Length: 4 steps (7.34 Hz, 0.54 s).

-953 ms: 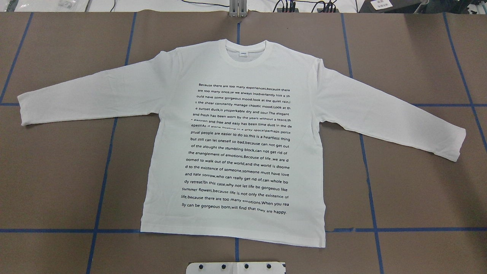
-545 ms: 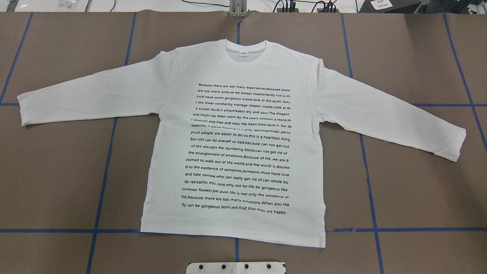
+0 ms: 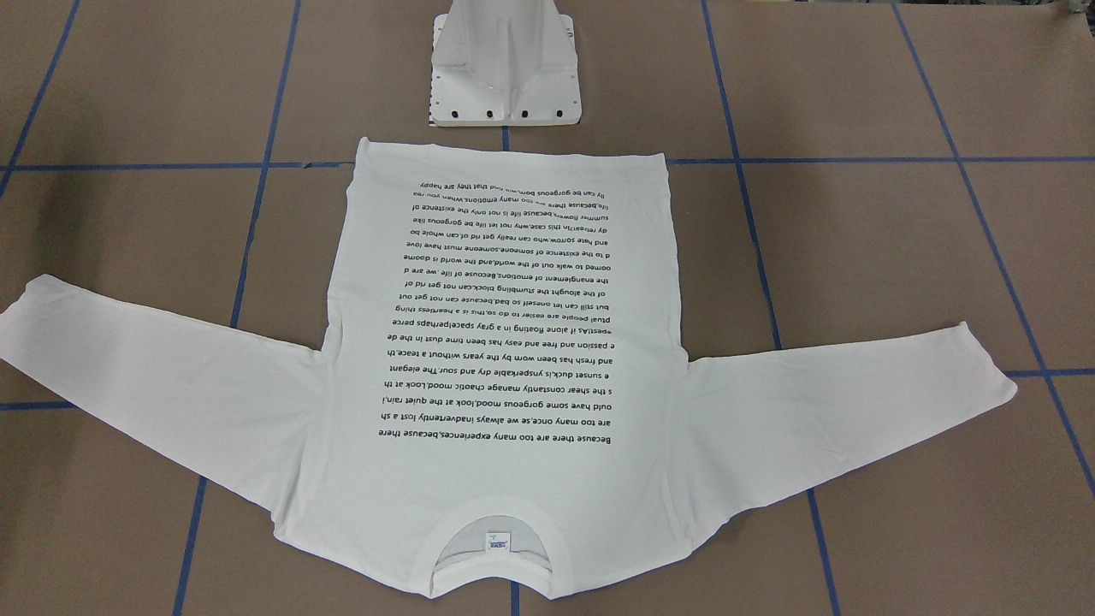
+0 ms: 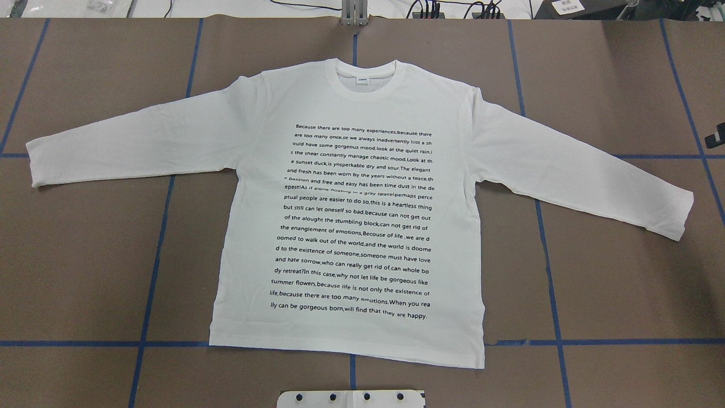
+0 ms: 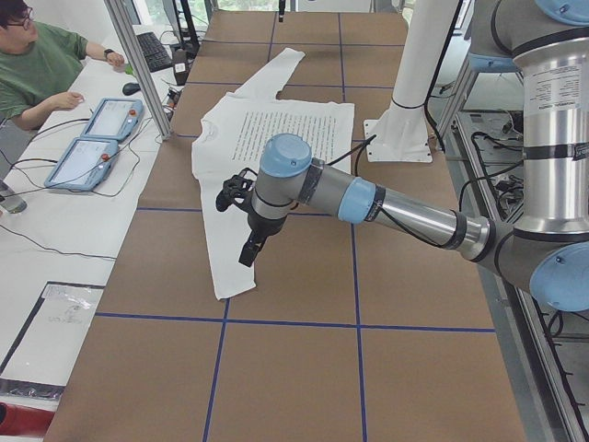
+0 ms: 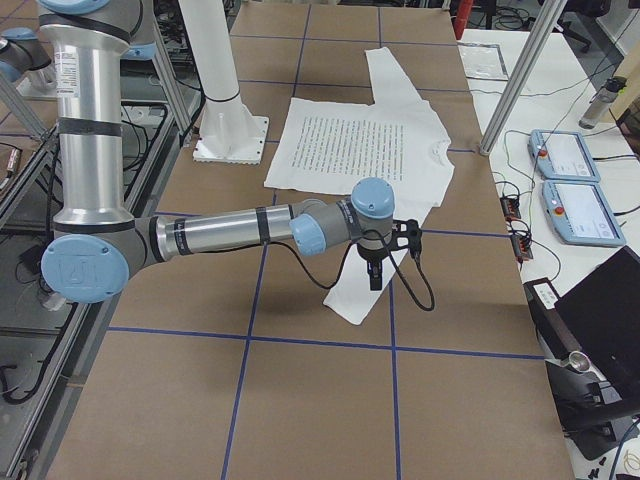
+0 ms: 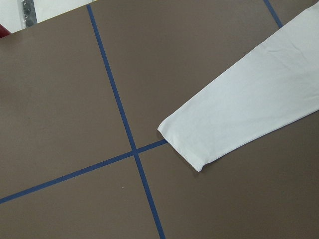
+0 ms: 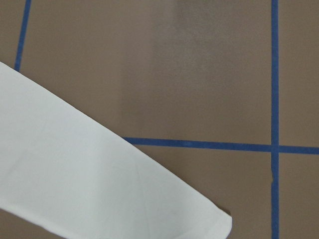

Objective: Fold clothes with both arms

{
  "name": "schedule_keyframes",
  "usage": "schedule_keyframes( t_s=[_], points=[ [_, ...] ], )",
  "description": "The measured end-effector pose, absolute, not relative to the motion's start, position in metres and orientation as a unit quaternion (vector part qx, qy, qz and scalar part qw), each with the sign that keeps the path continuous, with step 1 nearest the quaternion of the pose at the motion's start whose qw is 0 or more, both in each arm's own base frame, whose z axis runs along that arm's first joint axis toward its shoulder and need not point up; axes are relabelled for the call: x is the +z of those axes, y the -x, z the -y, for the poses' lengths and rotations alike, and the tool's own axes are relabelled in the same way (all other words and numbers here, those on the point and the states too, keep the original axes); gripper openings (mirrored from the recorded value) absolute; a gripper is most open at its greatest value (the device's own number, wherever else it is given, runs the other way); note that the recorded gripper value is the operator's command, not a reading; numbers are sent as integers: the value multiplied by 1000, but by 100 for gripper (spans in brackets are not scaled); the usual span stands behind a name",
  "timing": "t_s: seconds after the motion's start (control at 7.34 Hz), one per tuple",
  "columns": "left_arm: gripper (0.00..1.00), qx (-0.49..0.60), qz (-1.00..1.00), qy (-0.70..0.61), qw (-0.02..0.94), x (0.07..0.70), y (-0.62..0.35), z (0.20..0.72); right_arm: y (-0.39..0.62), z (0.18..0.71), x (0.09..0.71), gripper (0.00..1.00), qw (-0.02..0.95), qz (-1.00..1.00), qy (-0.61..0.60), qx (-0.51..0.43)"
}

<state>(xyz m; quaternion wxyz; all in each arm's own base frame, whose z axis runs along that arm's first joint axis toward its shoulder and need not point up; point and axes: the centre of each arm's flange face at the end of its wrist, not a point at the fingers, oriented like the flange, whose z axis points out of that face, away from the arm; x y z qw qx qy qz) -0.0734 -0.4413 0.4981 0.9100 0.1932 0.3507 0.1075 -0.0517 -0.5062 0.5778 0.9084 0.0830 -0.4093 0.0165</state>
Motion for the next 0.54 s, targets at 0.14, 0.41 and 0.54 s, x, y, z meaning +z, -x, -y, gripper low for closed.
schedule_keyframes(
  t_s=[0.14, 0.41, 0.54],
  points=[
    [100, 108, -351, -193, 910, 498, 73, 441, 71, 509, 606, 97, 908, 408, -90, 24],
    [100, 108, -351, -193, 910, 499, 73, 441, 96, 510, 642, 96, 910, 406, -85, 22],
    [100, 107, -351, -193, 910, 499, 74, 441, 104, 509, 652, 95, 912, 404, -77, 18]
  ],
)
